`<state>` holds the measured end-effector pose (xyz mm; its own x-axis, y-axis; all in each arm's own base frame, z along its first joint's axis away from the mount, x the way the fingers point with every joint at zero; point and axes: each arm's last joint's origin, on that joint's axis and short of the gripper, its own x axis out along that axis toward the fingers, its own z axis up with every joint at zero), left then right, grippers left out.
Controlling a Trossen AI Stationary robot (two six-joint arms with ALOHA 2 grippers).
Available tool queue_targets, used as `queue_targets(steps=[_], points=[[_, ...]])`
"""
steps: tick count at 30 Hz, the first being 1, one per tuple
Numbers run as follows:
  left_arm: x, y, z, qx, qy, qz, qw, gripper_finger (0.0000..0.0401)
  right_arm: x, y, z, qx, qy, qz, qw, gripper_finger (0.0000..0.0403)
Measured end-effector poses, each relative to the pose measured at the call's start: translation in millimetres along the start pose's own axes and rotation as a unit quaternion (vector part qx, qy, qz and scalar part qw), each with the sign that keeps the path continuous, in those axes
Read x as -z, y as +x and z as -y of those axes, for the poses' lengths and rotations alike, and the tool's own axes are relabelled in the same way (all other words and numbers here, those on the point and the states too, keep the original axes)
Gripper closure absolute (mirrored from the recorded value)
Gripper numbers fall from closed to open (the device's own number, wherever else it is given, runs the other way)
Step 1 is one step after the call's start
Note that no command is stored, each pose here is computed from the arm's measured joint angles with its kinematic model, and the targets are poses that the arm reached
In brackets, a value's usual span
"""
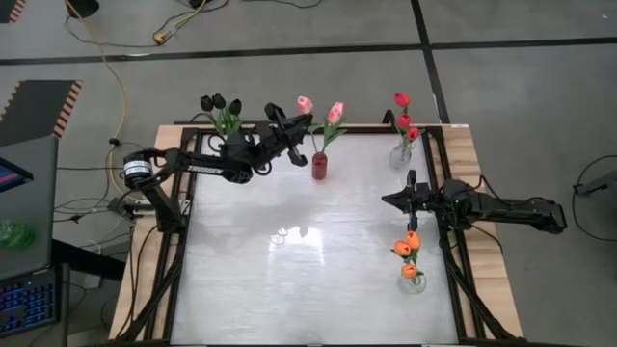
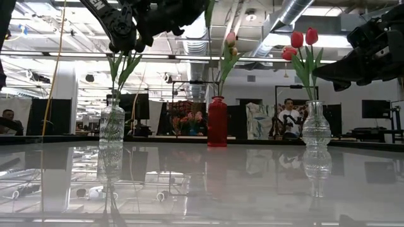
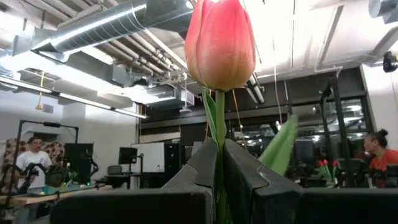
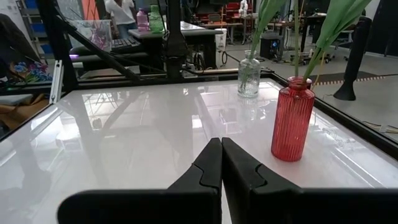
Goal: Sort flowers into vase by color
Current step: Put the pink flower into the red transparent vase
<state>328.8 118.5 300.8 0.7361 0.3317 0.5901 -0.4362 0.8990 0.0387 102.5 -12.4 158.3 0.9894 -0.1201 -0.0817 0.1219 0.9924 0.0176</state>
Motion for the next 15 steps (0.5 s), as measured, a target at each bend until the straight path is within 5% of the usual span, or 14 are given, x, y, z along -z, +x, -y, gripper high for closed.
queue_targets(steps=[15], points=[[14.0,-1.0,0.1,-0.019,0.005,-0.075,0.997,0.0395,0.0,0.0,0.0,0.000,0.000,0.000,1.000,0.0369]])
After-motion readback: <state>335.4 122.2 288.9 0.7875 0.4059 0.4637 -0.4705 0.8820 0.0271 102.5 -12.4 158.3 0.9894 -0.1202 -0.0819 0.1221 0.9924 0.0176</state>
